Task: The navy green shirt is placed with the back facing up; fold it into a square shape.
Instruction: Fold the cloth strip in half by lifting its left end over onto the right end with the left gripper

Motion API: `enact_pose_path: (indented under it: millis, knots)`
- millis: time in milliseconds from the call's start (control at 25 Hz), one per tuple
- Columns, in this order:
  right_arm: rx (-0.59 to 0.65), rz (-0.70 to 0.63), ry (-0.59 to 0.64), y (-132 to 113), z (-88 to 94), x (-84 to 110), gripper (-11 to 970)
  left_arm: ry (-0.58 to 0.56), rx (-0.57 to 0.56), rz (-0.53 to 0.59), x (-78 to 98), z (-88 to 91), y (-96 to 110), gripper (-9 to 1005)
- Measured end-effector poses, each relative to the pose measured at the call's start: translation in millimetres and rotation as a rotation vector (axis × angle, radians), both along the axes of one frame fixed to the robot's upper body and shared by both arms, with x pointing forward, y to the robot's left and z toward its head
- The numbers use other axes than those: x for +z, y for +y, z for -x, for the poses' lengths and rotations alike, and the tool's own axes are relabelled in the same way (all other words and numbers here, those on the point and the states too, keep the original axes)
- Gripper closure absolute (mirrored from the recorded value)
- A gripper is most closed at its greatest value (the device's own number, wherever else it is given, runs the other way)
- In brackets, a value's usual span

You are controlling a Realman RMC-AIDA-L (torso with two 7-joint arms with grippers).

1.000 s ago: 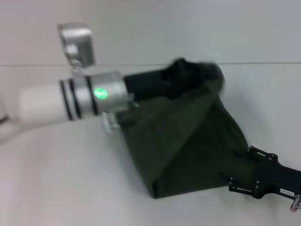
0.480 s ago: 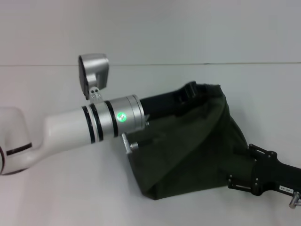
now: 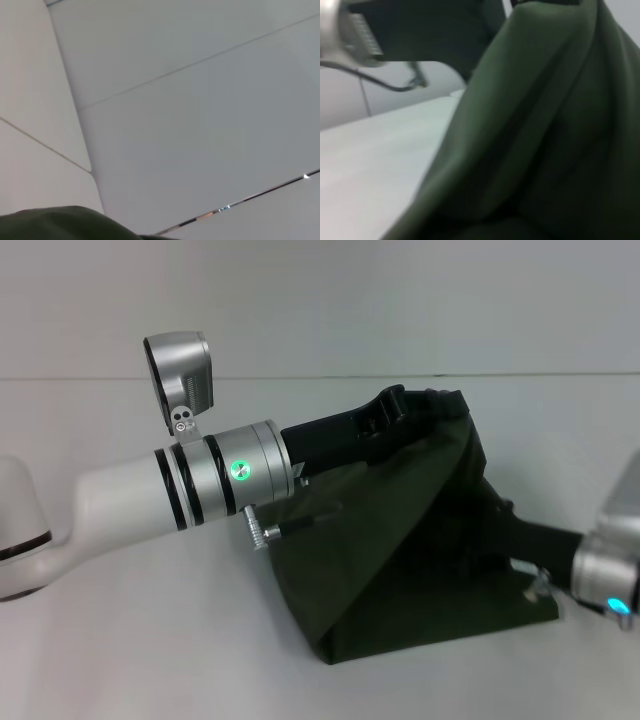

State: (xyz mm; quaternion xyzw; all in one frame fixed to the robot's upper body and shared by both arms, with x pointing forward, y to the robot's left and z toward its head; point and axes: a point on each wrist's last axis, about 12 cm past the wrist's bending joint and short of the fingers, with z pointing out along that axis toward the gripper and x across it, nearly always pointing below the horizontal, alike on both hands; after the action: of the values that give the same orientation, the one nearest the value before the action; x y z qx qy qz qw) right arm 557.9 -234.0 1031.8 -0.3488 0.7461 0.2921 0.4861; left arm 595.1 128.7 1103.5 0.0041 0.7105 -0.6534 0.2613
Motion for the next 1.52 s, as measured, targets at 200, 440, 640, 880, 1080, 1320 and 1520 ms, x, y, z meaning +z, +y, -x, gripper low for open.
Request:
enact_pose_path:
  millis: [200,440,640,880,1080,1320,1520]
  knots:
    - [-0.061,0.033,-0.034,18.5,-31.4,11.3,45,-0.005,-0.015,0.016,1.7,1.8,-0.6,940]
    - [-0.160,0.013,-0.071,22.4,-53.9,25.3,45,-0.004,-0.012,0.026,-0.1,4.5,1.9,941]
    - [-0.178,0.031,-0.077,23.4,-59.9,27.9,45,-0.006,-0.003,0.026,-2.0,5.4,1.6,940]
    - [-0.222,0.071,-0.062,20.5,-62.8,23.3,44,-0.005,0.030,-0.023,-11.6,5.3,-5.9,940]
    - [-0.244,0.094,-0.065,18.6,-65.9,23.0,44,-0.006,0.070,-0.063,-17.6,2.7,-8.7,941]
    - [-0.285,0.110,-0.066,13.2,-69.8,23.5,44,-0.005,0.081,-0.091,-22.8,3.7,-16.8,941]
    - [-0.398,0.085,-0.061,-3.9,-72.9,24.3,44,0.000,0.086,-0.110,-25.4,3.9,-20.5,940]
